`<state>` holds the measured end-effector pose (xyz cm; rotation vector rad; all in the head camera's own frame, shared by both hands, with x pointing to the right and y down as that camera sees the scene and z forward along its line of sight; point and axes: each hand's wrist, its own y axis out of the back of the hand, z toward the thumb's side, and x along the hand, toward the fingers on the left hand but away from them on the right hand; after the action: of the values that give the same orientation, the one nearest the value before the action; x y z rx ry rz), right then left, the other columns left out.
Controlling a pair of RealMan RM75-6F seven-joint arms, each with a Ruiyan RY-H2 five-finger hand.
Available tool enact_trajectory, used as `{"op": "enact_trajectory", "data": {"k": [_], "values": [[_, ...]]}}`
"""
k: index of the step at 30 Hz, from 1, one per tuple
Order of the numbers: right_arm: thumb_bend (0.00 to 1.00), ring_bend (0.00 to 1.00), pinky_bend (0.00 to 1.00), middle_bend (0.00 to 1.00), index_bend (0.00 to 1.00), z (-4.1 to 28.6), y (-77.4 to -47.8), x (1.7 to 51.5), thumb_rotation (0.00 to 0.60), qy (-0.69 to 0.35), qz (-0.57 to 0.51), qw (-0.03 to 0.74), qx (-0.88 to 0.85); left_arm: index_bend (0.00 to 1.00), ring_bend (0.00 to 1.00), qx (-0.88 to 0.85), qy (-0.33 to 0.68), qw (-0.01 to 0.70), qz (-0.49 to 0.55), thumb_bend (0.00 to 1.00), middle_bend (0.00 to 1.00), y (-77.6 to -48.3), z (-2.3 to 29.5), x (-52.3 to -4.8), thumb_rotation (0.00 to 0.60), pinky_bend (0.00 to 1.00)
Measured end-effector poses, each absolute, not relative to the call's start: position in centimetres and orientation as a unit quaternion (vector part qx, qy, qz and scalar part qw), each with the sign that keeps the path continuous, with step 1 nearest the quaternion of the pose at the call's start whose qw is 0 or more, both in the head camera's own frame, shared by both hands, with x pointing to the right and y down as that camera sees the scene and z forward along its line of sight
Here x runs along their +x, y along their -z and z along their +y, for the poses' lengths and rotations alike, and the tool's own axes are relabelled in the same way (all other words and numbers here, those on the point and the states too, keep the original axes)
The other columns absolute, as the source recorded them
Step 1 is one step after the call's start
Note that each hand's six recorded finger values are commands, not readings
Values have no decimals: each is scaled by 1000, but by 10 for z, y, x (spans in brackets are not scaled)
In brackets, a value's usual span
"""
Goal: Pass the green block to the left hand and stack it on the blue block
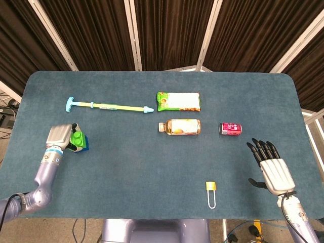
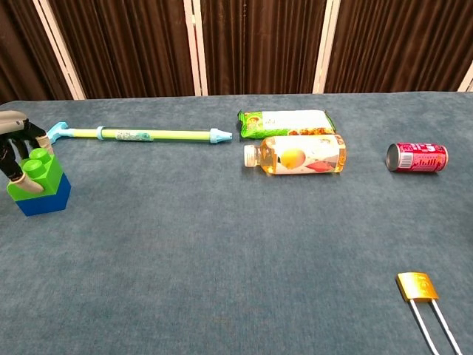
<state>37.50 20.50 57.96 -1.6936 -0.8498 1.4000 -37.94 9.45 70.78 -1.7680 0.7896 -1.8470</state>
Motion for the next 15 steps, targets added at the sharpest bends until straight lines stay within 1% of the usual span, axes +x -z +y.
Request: {"op": "enact_trajectory", "data": {"k": [3, 8, 11, 15], "values": [[0, 0, 0, 0, 0, 205, -580, 375, 600, -549, -333, 383, -665, 0, 0, -650, 664, 231, 289, 0, 0, -701, 94, -379, 600, 5], [0, 0, 0, 0, 0, 206, -579, 374, 600, -547, -332, 383, -666, 0, 0, -653, 654, 240, 298, 0, 0, -687, 93, -381, 600, 0], [0, 0, 0, 0, 0, 207, -579, 372, 600, -546, -331, 383, -668, 0, 0, -648, 650, 248, 309, 0, 0, -671, 92, -387, 600, 0], [0, 0, 0, 0, 0, 207, -577, 372, 600, -543, -333, 385, -668, 0, 0, -635, 640, 271, 338, 0, 0, -643, 89, -397, 600, 0]]}}
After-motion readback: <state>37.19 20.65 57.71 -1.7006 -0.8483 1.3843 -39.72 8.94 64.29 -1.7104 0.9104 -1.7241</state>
